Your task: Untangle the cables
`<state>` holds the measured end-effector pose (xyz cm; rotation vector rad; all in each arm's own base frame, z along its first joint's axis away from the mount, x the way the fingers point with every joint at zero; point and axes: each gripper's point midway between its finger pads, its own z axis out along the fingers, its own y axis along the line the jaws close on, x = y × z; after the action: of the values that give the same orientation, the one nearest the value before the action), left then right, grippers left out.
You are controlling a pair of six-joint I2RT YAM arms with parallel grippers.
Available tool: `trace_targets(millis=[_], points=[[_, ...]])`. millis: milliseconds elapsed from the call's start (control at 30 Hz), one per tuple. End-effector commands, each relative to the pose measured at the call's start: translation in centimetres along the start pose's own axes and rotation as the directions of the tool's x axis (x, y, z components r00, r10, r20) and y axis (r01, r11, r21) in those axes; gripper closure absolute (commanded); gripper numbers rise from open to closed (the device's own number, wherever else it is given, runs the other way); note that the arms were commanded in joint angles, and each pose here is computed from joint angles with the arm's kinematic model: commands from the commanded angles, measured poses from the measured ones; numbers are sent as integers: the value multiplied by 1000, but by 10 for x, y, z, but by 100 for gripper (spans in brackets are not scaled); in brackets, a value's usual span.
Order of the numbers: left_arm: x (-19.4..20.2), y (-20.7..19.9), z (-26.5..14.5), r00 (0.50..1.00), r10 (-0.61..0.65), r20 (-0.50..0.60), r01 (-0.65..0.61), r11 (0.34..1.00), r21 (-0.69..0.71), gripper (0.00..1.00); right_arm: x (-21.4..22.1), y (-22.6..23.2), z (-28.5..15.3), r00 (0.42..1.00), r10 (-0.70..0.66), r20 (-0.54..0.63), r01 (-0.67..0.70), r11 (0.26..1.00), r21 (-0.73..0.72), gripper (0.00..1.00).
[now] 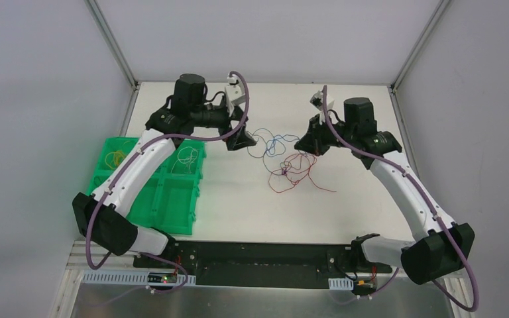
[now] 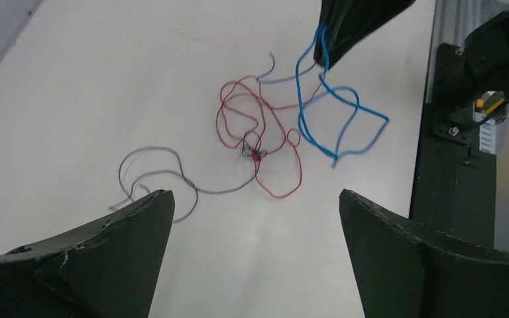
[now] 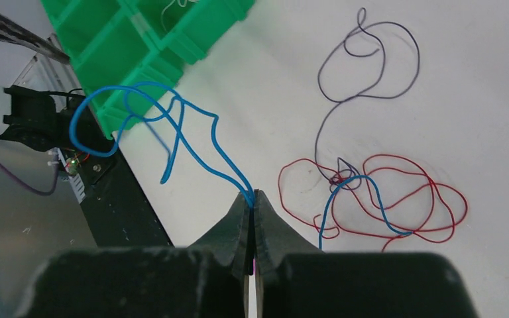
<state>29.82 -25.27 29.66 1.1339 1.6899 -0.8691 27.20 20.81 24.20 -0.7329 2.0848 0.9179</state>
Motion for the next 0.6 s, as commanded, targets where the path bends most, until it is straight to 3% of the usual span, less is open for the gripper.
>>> trace_targets(millis=[0,200,400,467,567], points=[[-56,-20,18,990,48,133,-58,995,77,1,-29,40,-11,994,-69,82,76,994,-78,100],[-62,-39,33,986,-124,115,107,984,141,3,-32,56,-3,987,-142,79,149,984,-93,100],[-39,-64,43,976,-214,49,201,961,192,8,-34,74,10,979,-187,84,198,969,-145,100],[-30,-66,46,964,-265,21,257,948,187,15,-37,81,16,975,-206,84,218,962,-164,100],[-12,-70,43,950,-311,-41,313,935,170,31,-45,89,21,968,-232,93,246,952,-180,100]])
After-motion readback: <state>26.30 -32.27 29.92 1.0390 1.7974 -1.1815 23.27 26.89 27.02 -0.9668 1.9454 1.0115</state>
